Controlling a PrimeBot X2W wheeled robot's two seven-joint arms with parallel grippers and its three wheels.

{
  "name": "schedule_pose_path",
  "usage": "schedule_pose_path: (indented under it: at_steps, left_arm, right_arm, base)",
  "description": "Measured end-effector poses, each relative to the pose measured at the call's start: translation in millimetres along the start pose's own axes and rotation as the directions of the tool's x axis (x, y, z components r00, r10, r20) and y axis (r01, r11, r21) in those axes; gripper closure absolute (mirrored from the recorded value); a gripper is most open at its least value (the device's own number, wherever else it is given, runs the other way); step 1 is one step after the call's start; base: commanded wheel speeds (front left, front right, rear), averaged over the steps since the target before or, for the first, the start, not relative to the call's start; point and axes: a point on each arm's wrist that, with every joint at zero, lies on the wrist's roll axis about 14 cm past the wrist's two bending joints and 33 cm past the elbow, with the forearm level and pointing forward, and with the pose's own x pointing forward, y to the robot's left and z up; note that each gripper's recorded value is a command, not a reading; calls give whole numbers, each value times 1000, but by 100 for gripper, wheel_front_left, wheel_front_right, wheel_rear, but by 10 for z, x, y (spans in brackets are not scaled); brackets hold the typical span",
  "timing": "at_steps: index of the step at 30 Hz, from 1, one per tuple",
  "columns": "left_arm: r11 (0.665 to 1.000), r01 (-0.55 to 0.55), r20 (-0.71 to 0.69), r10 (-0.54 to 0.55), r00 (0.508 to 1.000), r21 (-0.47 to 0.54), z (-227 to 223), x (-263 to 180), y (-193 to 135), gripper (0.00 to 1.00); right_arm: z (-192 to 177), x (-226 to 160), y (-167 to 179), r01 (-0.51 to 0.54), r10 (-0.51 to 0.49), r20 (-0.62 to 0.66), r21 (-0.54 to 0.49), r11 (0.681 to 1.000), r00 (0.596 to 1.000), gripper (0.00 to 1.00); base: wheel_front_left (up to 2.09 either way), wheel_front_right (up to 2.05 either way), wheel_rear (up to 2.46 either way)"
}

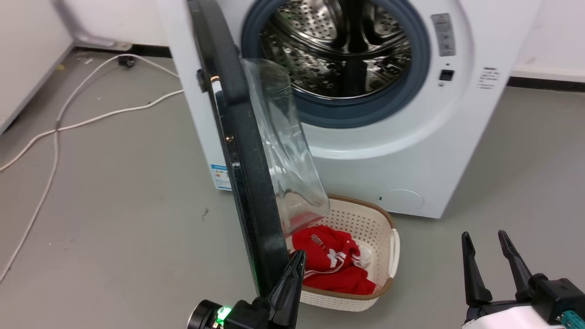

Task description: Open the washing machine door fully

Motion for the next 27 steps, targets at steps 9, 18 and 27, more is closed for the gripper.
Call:
schedule_pose_path:
  at_steps: [9,18,27]
  left_arm:
    - [979,-197,31,196,980,42,129,-323,484,100]
    - [916,-386,78,380,922,107,296,-623,1020,100]
    - [817,-545,132,529,838,186,505,-787,1737,100]
  right_arm:
    - [-122,242,453,-142,143,-28,27,989,989,0]
    - [-222,355,775,-235,238,-51,51,971,970,0]
    - [-264,411,750,-229,232,-57,52,972,971,0]
  base:
    - [0,0,0]
    - [0,0,0]
    - [0,0,0]
